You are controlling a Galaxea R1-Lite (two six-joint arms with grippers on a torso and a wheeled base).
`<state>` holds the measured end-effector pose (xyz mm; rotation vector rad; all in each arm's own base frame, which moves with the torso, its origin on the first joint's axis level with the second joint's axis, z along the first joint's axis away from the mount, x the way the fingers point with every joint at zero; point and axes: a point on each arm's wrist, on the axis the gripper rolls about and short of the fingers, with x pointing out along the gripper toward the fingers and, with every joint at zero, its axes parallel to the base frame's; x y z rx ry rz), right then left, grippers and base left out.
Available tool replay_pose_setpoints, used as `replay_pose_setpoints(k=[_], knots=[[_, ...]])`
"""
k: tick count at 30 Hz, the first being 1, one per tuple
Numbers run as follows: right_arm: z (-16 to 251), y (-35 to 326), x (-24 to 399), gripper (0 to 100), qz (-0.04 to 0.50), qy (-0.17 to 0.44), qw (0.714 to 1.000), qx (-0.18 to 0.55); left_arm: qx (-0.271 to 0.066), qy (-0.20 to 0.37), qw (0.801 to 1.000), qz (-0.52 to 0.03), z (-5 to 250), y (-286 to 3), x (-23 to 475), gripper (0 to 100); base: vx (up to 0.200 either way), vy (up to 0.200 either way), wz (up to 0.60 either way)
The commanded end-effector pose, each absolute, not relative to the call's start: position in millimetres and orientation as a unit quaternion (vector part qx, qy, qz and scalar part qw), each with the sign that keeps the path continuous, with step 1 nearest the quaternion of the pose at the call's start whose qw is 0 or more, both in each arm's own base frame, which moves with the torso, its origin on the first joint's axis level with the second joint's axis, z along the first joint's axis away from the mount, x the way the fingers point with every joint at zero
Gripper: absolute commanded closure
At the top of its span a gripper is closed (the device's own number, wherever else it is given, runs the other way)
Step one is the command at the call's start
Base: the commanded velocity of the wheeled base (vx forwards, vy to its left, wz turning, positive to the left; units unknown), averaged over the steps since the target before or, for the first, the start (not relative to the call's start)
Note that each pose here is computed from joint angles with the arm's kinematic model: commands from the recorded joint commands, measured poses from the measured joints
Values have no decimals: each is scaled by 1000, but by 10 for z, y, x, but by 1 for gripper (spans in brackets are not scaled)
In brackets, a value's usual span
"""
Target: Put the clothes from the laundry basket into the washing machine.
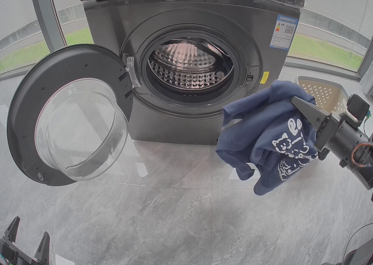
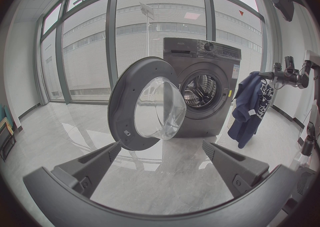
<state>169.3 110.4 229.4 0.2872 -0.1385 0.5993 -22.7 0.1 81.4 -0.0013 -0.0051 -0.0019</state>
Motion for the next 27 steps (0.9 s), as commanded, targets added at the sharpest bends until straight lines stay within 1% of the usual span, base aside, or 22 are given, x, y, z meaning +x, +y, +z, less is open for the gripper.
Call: replay_pose_setpoints(k=[1,3,5,8,10,12,13,14,15,16,17,18,19,20,21,23,24,26,27], knots=[[2309,1437,1923,100,311,-56,938,144,-2,-4,1000,1,763,0,-228,0,0,0,0],[2297,1513,1989,100,305,-56,939,146,2,-4,1000,-5,763,-1,-228,0,0,0,0],[2293,1621,2058,100,310,-53,937,151,5,-4,1000,-14,763,-6,-228,0,0,0,0],[2301,1689,2071,100,319,-53,934,152,5,-5,1000,-15,764,-6,-228,0,0,0,0],[2316,1827,2092,100,335,-53,928,154,8,-6,1000,-18,766,-7,-228,0,0,0,0],[2331,1886,2126,100,338,-55,926,156,11,-6,1000,-20,767,-8,-228,0,0,0,0],[2352,1954,2197,100,338,-66,925,160,6,-19,999,-26,803,-12,-234,0,0,0,0],[2370,1997,2246,100,336,-80,924,164,-5,-67,997,-33,1016,-17,-282,0,0,0,0],[2380,2016,2275,100,335,-88,923,168,-14,-97,994,-38,1206,-21,-319,0,0,0,0],[2387,2041,2317,100,335,-99,921,171,-20,-125,991,-49,1473,-26,-345,0,0,0,0],[2396,2072,2359,100,334,-106,920,173,-27,-132,989,-66,1698,-28,-333,0,0,0,0],[2406,2095,2377,100,336,-109,919,174,-27,-124,989,-77,1774,-30,-300,0,0,0,0],[2406,2095,2377,100,336,-109,919,174,-27,-124,989,-77,1774,-30,-300,0,0,0,0],[2416,2148,2423,100,337,-112,918,175,-28,-60,990,-127,1780,-49,-105,0,0,0,0],[2403,2166,2435,100,337,-110,918,175,-28,-17,987,-156,1727,-63,13,0,0,0,0],[2383,2184,2455,100,337,-109,919,174,-27,27,981,-192,1642,-83,143,0,0,0,0],[2376,2203,2469,100,338,-111,918,175,-19,67,970,-231,1594,-105,288,0,0,0,0],[2358,2212,2480,100,336,-109,919,173,-9,96,957,-273,1584,-133,455,0,0,0,0],[2354,2210,2486,100,334,-109,920,174,-5,111,944,-311,1567,-162,541,0,0,0,0]])
